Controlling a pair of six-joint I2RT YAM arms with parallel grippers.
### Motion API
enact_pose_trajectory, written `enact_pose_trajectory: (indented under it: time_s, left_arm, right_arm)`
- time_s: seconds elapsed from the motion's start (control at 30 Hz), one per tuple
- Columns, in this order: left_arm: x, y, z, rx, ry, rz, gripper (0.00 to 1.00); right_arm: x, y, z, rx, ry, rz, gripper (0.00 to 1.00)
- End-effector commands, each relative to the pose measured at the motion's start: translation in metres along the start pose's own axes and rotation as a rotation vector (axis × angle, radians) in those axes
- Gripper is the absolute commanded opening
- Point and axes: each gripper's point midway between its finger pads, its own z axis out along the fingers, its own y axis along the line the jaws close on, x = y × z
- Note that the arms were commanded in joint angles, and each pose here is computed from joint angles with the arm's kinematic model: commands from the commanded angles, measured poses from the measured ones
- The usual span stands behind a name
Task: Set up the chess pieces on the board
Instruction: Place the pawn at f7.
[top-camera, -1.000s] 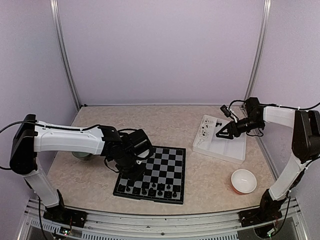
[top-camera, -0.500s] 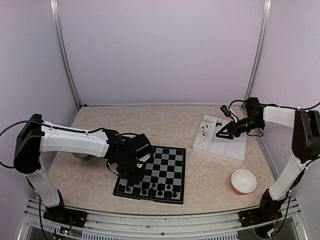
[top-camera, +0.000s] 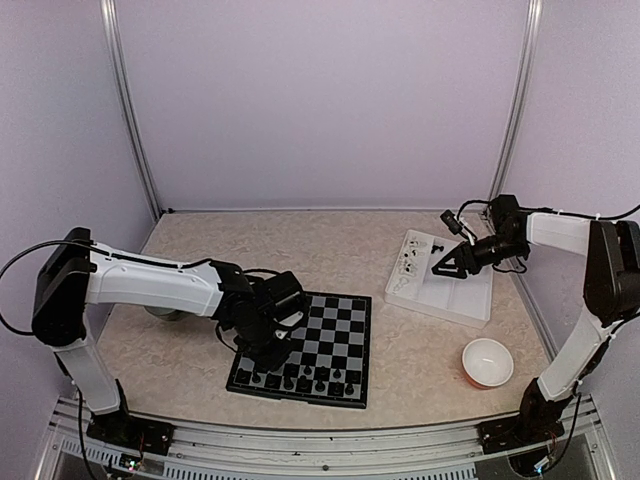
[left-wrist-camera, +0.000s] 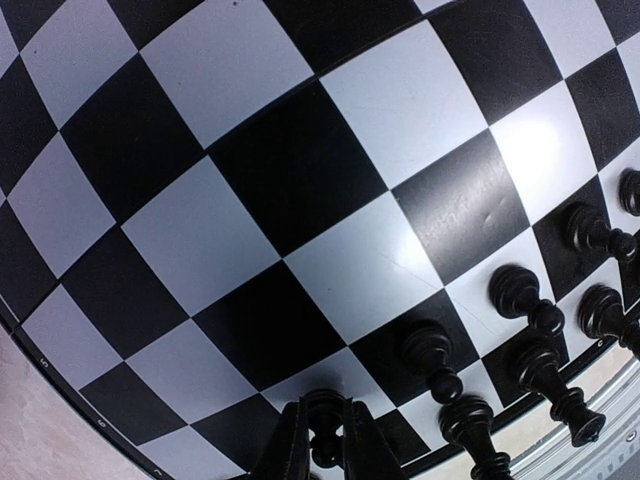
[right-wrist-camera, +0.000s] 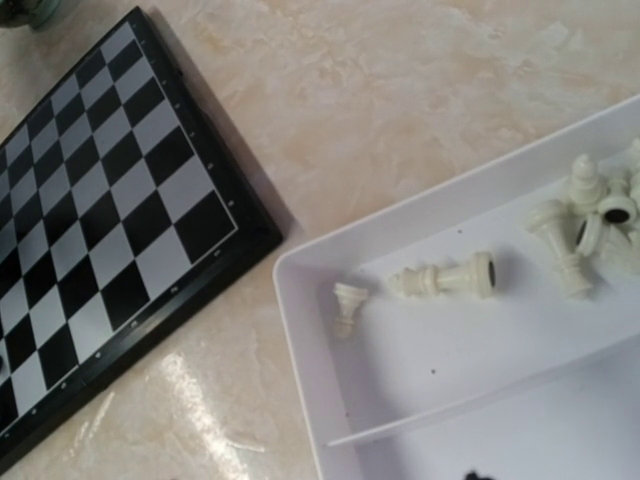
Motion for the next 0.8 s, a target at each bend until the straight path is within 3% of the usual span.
enact_pose_trajectory:
  time_s: [0.0, 0.33, 0.53, 0.77]
  left_arm:
    - [0.0, -0.004, 0.003, 0.006, 0.002, 0.012, 0.15]
    - [-0.013, -0.002, -0.02, -0.017, -0.05, 0.005, 0.26]
    - [-0.029, 0.007, -0.048, -0.074, -0.122, 0.01, 0.33]
    - [-0.06, 0.011, -0.081, -0.1, -0.297, -0.037, 0.38]
  right_arm:
    - [0.003, 0.0, 0.001, -0.013, -0.001, 0.001, 0.61]
    - [-0.018, -0.024, -0.009, 0.107, 0.028, -0.043, 0.61]
    - [-0.042, -0.082, -0.017, 0.347, 0.103, -0.045, 0.58]
    - [-0.05, -0.145, -0.008, 0.537, 0.258, -0.057, 0.55]
